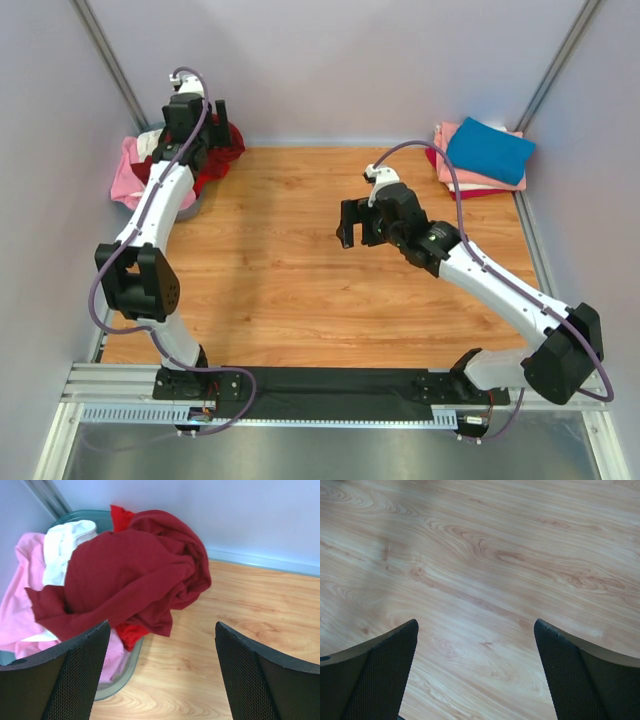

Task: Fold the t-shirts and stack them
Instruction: Grab the tshirt from the pile

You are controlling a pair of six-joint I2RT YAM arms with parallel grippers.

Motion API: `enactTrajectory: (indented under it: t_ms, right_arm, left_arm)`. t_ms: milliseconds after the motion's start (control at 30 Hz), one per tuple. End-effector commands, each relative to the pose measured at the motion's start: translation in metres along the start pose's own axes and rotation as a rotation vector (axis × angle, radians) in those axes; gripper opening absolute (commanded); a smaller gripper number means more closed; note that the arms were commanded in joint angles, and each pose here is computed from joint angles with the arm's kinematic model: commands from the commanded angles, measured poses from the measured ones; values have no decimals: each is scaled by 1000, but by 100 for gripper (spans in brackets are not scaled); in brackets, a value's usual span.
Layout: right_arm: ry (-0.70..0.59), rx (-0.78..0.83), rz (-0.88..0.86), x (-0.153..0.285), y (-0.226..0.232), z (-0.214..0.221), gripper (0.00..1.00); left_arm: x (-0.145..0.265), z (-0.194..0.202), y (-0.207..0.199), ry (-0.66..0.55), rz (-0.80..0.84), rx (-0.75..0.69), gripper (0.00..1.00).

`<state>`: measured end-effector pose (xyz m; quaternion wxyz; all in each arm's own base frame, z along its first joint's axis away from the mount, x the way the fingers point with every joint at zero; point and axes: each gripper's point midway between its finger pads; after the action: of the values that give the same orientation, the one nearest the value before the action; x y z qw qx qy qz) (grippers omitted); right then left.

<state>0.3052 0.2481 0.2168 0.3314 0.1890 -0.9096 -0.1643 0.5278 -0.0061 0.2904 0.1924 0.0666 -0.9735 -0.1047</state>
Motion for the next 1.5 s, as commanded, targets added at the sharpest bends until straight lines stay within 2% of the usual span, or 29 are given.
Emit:
enactTrajectory:
  t_ms: [0, 267, 400, 867, 967, 1000, 1067, 1100, 1233, 1333, 1467]
  right_arm:
    - [-49, 7, -53, 4, 10, -13, 100]
    - [-23, 6, -26, -1, 3, -4, 100]
    - [-34, 5, 7, -1, -3, -6, 100]
    - [-18, -22, 8, -1, -5, -3, 100]
    - [-15, -23, 12, -3, -5, -2, 100]
    - [-12, -23, 14, -4, -6, -1, 100]
    - [-8, -24, 18, -6, -7, 0, 100]
    - [-10, -24, 22, -6, -8, -2, 100]
    - [-7, -23, 28, -11, -7, -2, 100]
    - [-10, -19, 46, -14, -10, -2, 100]
    - [-8, -21, 79, -20, -19, -1, 100]
  left_arm:
    - [7, -25, 26, -37, -70, -10, 92]
    - [-16, -16, 24, 17, -71, -57, 93]
    - [-43, 2, 9, 84, -25, -83, 92]
    - [-112, 54, 9, 227, -101, -176, 88]
    - [-118, 54, 13, 222, -122, -174, 65]
    - [-118, 48, 16, 209, -128, -199, 43]
    - [-113, 37, 21, 184, -145, -203, 19]
    - [-111, 32, 23, 176, -154, -205, 0]
    - [-91, 1, 29, 119, -147, -183, 0]
    - [-59, -43, 22, 29, -99, -142, 0]
    - [12, -116, 10, -138, -65, -136, 0]
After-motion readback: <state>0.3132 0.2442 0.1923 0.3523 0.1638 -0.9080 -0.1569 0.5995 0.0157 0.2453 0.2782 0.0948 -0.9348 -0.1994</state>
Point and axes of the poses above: each gripper's point midway between its finger pads, its own x axis back along the fingers, its own y axis along the line the jaws close on, z = x × y, and after that the axes turned 13 degrees about -x, right-handed
